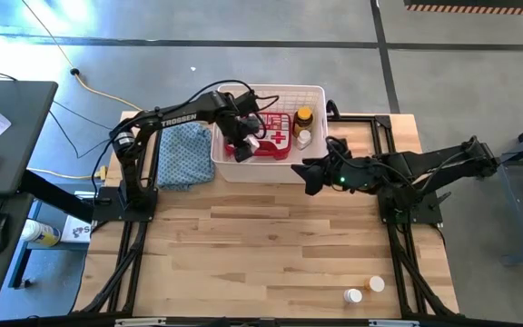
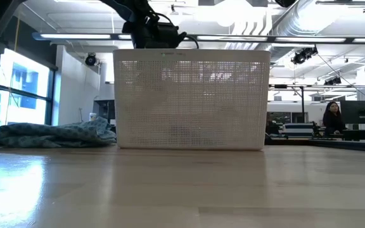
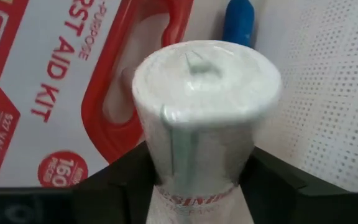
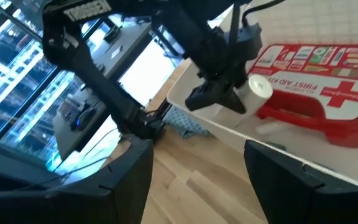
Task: Pick & place medical supplies in basket/bin
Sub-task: Put the white bandage into the white bin, then put the orange pill bottle into the white bin
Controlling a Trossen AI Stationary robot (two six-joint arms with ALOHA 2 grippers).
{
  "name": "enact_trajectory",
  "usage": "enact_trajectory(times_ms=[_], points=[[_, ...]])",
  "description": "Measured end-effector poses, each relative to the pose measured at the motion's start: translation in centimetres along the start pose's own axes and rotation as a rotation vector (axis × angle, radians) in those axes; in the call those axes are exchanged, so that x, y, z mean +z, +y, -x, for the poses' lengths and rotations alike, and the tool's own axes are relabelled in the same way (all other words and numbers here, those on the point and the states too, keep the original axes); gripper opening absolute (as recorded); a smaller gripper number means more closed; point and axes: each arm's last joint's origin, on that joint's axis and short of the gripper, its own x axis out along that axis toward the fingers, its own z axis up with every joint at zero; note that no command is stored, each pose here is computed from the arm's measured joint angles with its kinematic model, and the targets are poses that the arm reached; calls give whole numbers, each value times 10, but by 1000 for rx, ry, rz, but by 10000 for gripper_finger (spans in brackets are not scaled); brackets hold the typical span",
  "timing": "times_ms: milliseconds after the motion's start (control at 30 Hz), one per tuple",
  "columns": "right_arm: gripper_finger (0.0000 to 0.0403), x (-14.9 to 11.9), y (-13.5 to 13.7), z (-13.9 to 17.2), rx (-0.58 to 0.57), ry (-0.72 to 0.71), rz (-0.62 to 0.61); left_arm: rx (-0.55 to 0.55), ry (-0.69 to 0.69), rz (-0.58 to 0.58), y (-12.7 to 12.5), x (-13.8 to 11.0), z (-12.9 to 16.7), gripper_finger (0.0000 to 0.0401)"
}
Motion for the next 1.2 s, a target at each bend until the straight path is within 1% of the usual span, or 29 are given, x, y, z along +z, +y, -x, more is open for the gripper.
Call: enact_trajectory(times_ms=[167, 267, 367, 467, 600, 700, 800, 900, 1067, 1200], points=[[243, -3, 1, 0, 39, 74, 5, -20, 29, 38, -2, -2, 5, 288], [243, -5, 2, 1, 78, 137, 7, -17, 6, 45, -4, 3, 12, 312], [243, -10, 3, 4, 98, 195, 21, 3, -19, 58, -7, 8, 27, 329], [243, -14, 5, 6, 124, 240, 19, 22, -38, 67, -10, 12, 44, 336], [243, -20, 3, 14, 129, 338, 10, 51, -72, 58, -19, 16, 74, 331], [243, -28, -3, 20, 91, 467, 26, 88, -117, 58, -28, 19, 98, 322], [243, -41, -8, 28, 50, 609, 64, 100, -183, 60, -37, 20, 124, 312], [243, -51, -10, 39, 13, 678, 91, 130, -252, 80, -48, 19, 147, 300], [243, -71, -14, 59, -49, 787, 153, 172, -326, 102, -72, 10, 176, 280], [243, -89, -15, 76, -82, 876, 232, 195, -336, 136, -88, -7, 189, 265]])
